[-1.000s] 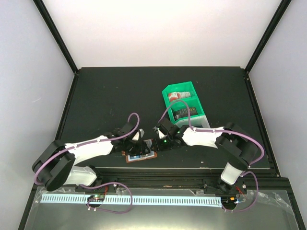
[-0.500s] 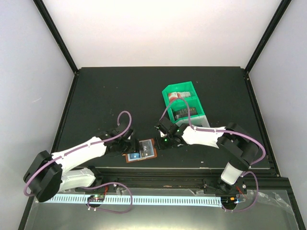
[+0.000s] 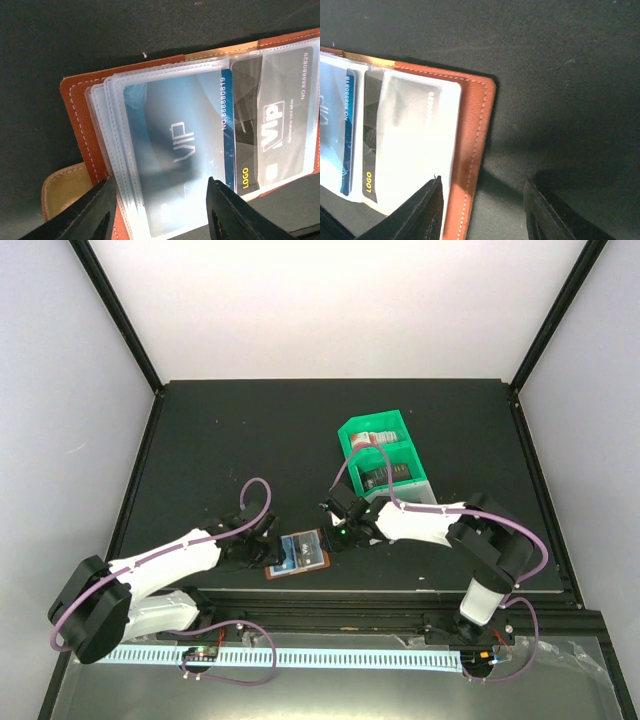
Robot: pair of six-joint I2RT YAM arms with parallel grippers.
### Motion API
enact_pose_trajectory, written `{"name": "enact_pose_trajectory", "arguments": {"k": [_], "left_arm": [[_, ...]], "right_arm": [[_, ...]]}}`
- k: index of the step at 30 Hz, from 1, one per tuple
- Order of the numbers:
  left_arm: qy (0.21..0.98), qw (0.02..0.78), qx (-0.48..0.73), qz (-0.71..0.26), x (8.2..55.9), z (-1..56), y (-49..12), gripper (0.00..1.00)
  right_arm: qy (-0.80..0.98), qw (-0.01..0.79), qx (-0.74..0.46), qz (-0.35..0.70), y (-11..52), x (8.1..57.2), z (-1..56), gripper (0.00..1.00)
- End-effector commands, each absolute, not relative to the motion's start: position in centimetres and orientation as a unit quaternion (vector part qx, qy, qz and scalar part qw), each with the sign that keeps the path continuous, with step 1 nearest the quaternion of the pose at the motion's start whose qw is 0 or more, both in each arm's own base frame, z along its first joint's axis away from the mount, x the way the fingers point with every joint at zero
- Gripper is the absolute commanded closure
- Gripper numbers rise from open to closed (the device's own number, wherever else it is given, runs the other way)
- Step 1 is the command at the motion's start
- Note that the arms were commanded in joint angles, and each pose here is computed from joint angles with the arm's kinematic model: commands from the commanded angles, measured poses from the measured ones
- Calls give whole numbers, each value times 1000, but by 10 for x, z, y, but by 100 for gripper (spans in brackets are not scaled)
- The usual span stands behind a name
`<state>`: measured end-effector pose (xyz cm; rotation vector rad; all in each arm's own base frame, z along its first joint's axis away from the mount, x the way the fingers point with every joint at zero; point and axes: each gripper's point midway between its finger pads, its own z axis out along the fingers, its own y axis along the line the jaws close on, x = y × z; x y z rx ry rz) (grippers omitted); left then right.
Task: Put the credit cards into the card holder
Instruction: Turn over the card slot in the card holder.
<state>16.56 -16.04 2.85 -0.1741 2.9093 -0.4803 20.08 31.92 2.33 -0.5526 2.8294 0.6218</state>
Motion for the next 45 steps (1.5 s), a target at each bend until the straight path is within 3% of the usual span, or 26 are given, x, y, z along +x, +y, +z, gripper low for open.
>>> {"name": "enact_pose_trajectory", "arguments": {"k": [1,7,16,26,45], "left_arm": [[975,97,-58,-193,170,31,-171,52],[966,100,-51,-233,176,32,-186,58],[961,117,-58,-244,182,30,-188,59],[964,122,-81,-223,178,26,-173,59],[964,121,-93,-220,174,24,-166,60]], "right_arm": [[952,91,-198,213,325,199,22,55],[962,117,-173,174,311,210,25,57],[960,189,-167,119,301,229,57,59],[912,108,-301,257,386,175,57,75],[909,74,-314,265,400,170,36,85]]}}
